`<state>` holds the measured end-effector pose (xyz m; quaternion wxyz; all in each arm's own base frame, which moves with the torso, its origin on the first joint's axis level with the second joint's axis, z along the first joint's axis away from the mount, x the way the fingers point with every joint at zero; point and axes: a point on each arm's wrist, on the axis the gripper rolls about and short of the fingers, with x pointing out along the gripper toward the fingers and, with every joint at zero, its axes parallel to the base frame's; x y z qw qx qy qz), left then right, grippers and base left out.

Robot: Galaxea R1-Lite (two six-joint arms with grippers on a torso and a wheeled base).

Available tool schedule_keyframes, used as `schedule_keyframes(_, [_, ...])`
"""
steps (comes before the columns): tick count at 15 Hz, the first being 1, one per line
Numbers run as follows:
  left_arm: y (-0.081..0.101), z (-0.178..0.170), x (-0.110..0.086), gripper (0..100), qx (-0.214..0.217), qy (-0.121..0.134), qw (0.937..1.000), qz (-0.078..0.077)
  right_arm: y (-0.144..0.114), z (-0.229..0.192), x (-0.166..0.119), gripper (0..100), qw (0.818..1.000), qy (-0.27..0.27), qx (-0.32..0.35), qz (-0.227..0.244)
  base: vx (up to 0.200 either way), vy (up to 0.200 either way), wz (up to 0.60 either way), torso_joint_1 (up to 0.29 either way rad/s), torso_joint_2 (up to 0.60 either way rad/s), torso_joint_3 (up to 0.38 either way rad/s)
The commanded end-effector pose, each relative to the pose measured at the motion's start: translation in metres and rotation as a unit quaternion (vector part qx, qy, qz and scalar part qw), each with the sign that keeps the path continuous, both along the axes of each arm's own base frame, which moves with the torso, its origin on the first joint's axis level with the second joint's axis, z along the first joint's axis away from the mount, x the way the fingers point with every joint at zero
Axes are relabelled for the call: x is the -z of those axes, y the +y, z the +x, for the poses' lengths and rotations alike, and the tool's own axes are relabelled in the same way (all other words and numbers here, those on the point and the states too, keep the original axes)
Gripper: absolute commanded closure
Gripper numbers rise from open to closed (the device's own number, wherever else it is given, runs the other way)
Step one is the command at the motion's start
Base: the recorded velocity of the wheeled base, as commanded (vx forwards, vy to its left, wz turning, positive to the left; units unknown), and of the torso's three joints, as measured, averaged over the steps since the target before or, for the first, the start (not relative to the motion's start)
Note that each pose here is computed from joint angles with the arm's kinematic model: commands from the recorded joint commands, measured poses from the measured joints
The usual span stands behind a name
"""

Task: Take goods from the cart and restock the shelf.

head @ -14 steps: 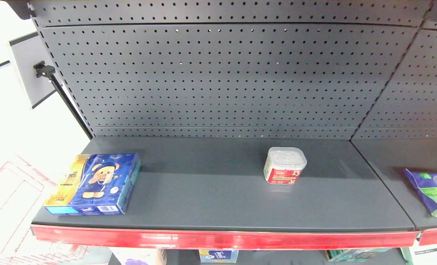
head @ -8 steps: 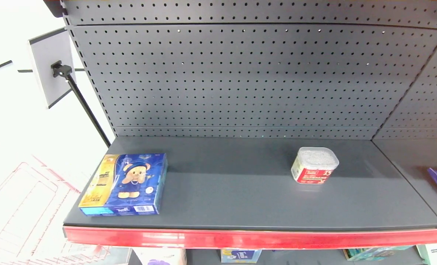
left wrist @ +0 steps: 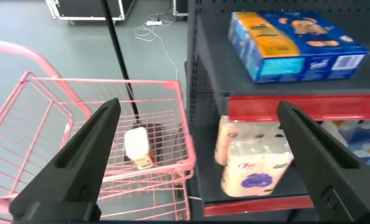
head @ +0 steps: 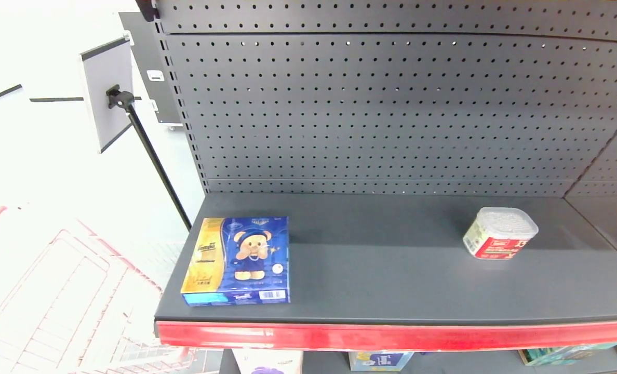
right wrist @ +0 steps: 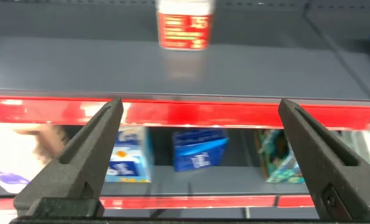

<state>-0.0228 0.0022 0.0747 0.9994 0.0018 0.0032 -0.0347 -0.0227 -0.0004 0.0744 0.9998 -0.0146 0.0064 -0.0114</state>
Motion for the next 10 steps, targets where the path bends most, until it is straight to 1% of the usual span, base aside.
schedule_keyframes(1, [0.0000,0.0001,0.0000,0,-0.001,0.001,1.0000,0.000,0.0000,0.0000,0.0000,0,1.000,0.000,0.000,0.000,0.000,0.200,0.00,0.002,0.00,0.007])
schedule_keyframes(10, [0.0000,0.0001,0.0000,0,-0.001,0.001,1.0000,0.000,0.0000,0.0000,0.0000,0,1.000,0.000,0.000,0.000,0.000,0.200,0.00,0.002,0.00,0.001])
